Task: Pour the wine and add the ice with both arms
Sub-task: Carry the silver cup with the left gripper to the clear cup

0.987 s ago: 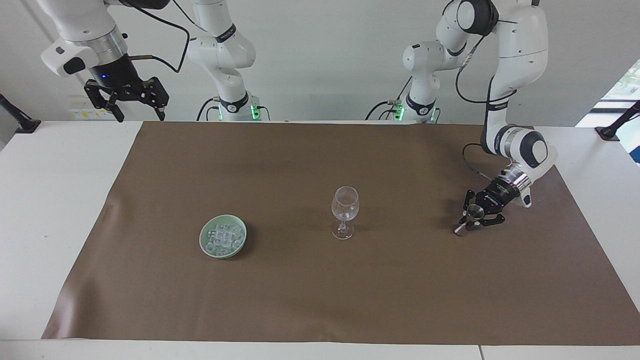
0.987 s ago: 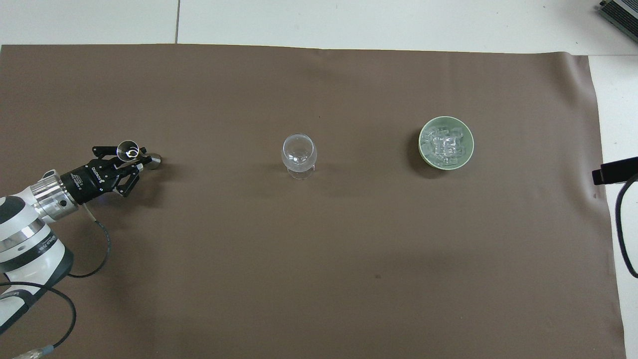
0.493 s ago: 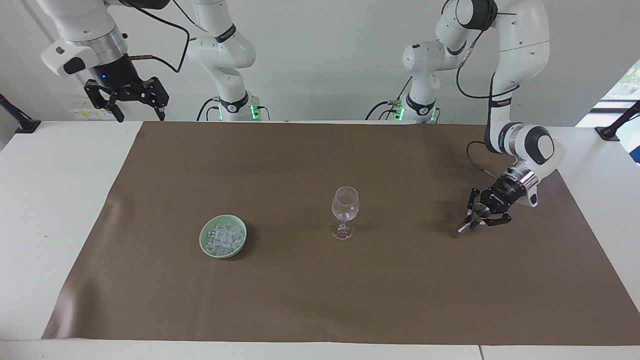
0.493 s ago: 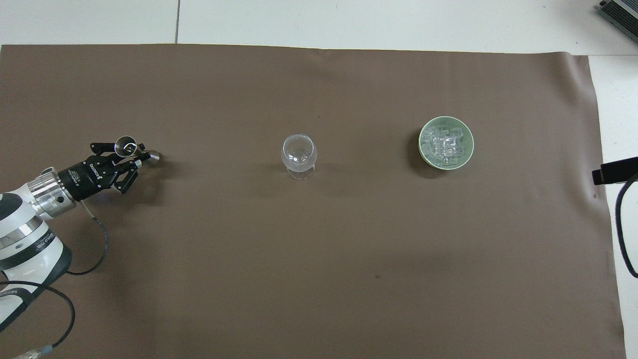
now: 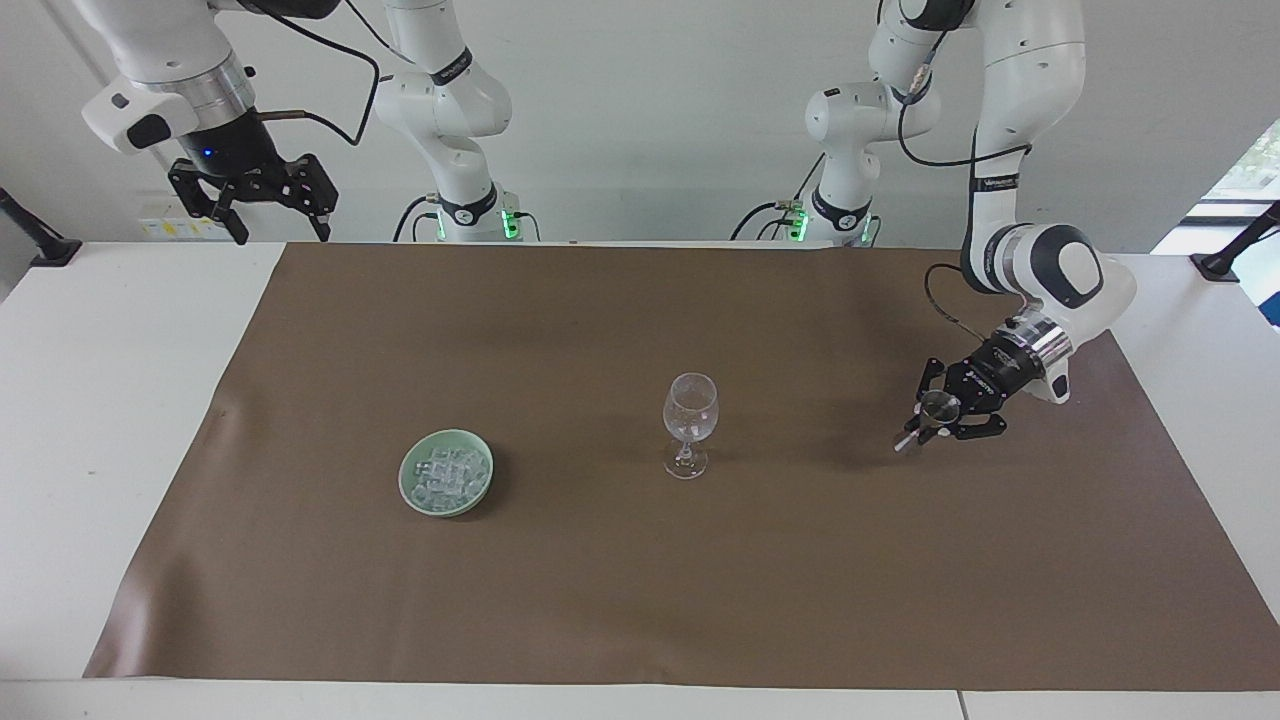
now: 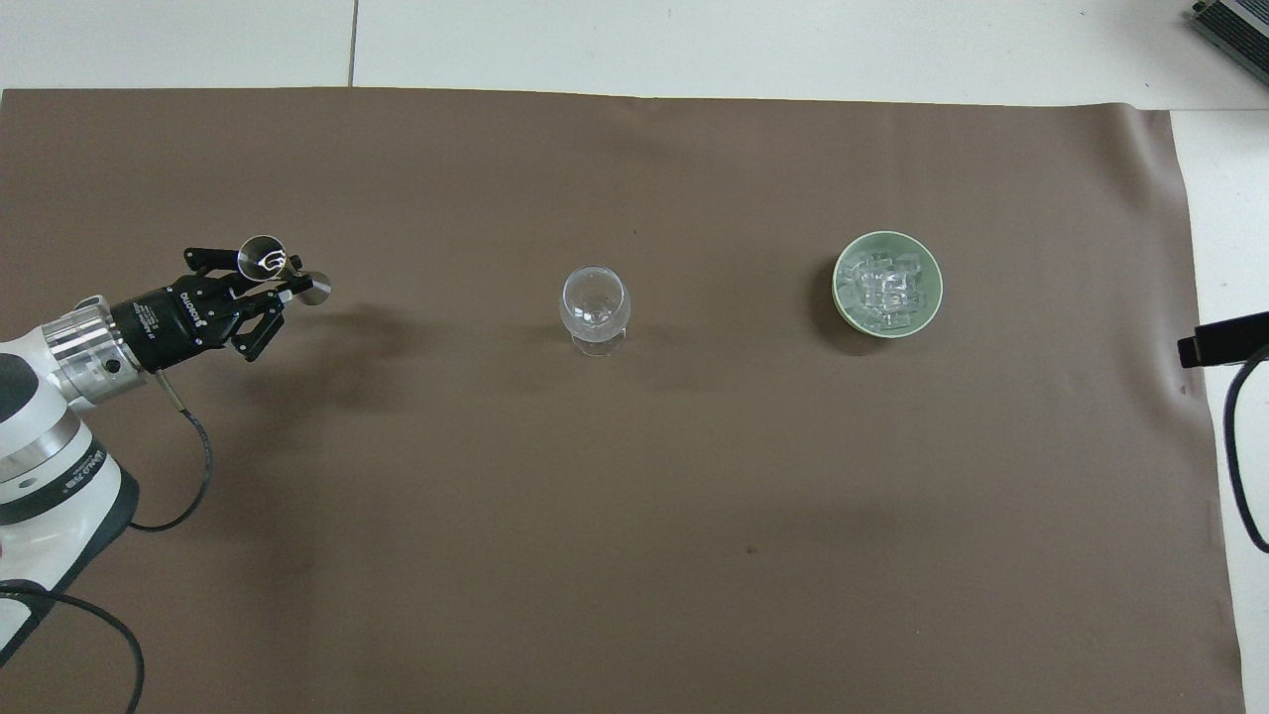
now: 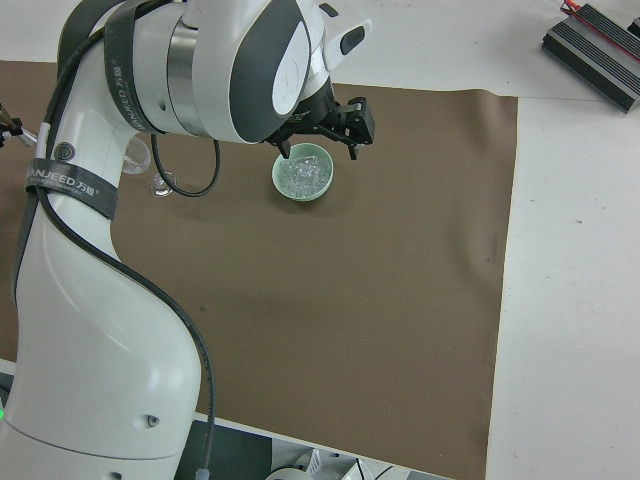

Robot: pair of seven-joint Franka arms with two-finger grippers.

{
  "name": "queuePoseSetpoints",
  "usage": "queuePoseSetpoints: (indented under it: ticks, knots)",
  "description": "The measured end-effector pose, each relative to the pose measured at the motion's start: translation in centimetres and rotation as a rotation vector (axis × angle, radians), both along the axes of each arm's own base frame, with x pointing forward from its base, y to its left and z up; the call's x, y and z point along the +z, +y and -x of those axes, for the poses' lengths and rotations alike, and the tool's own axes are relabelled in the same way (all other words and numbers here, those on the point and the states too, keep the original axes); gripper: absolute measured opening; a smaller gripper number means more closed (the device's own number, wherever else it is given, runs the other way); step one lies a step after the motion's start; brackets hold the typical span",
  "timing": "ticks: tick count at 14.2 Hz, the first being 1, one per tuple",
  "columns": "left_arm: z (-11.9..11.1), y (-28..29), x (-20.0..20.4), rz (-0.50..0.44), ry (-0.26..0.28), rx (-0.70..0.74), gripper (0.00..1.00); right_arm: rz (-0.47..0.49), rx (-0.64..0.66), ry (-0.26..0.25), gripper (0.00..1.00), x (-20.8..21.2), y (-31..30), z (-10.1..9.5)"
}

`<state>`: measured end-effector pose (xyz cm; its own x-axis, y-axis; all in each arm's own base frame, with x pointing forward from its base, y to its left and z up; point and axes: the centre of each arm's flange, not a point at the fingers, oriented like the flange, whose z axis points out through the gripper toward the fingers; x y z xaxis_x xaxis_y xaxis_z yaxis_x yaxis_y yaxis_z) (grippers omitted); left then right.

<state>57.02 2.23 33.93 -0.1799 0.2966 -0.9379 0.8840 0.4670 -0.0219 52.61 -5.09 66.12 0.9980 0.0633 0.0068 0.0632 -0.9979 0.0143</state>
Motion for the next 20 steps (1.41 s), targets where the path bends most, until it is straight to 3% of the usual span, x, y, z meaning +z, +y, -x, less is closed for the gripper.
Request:
queuePoseSetpoints:
  ticks: [6, 20]
  knots:
    - [0.2, -3.4, 2.9, 0.020, 0.013, -0.034, 0.22, 0.000, 0.000, 0.000, 1.00, 0.0, 0.0, 0.0]
    - [1.7, -15.1, 6.7, -0.071, -0.012, -0.103, 0.22, 0.000, 0.000, 0.000, 1.00, 0.0, 0.0, 0.0]
